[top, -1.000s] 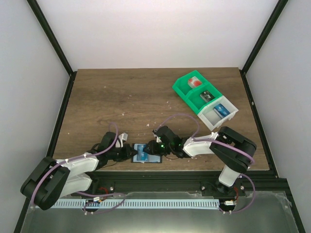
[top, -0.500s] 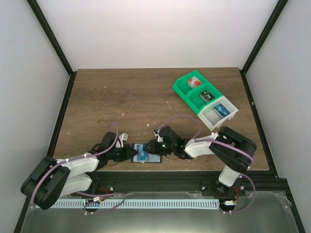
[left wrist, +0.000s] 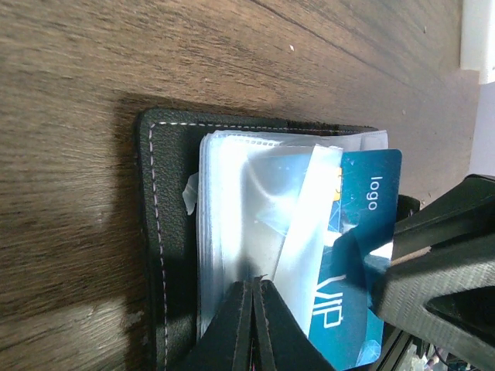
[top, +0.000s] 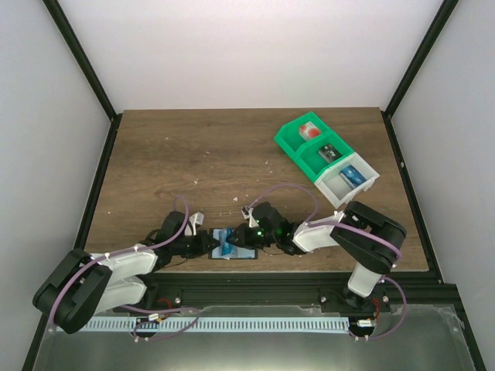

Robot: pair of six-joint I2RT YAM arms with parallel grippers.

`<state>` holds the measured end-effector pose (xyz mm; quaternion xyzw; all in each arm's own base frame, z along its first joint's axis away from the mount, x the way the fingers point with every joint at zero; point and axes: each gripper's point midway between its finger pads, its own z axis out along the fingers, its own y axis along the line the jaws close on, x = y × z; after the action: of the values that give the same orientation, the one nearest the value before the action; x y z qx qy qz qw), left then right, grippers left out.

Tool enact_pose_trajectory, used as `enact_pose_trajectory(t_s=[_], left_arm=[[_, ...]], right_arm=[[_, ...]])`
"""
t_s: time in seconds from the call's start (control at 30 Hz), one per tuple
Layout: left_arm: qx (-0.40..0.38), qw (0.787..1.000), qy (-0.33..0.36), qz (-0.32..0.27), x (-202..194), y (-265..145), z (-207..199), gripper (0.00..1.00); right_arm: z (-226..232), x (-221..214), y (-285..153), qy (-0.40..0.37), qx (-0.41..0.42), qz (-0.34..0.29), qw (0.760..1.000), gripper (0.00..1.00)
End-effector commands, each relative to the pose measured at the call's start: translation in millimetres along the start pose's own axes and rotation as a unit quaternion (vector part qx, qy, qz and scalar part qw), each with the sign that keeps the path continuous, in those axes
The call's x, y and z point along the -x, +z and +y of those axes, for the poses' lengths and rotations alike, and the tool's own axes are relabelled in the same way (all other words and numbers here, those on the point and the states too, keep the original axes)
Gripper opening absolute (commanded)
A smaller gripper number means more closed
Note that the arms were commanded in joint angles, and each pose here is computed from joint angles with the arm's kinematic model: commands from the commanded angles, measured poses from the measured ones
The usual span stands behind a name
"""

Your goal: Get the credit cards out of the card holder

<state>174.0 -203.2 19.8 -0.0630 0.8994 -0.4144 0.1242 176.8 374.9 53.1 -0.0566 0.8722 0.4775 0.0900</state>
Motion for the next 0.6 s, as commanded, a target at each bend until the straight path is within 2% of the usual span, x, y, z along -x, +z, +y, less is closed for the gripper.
enact_pose_trajectory(t_s=[0.0,0.1,0.27,0.47,0.57], left_arm=[[0.035,0.999,-0.015,0.011,-11,0,20,0.03],[0.036,0.999,-0.015,0.008,-10,-1,19,0.03],[0.018,1.000,-0.005,0.003,-5,-4,7,0.05],[-0.017,0.999,0.032,-0.019,12,-16,-28,0.24],[-0.043,0.996,0.069,-0.027,20,-27,-54,0.35]], right_arm=[[-12,1,-6,0.005,-0.035,-0.013,0.999,0.13],[-18,3,-10,-0.001,-0.060,-0.023,0.998,0.02],[-22,7,-21,-0.018,-0.085,-0.037,0.996,0.00],[-21,13,-47,-0.060,-0.102,-0.058,0.991,0.00],[-13,11,-60,-0.101,-0.094,-0.047,0.989,0.00]])
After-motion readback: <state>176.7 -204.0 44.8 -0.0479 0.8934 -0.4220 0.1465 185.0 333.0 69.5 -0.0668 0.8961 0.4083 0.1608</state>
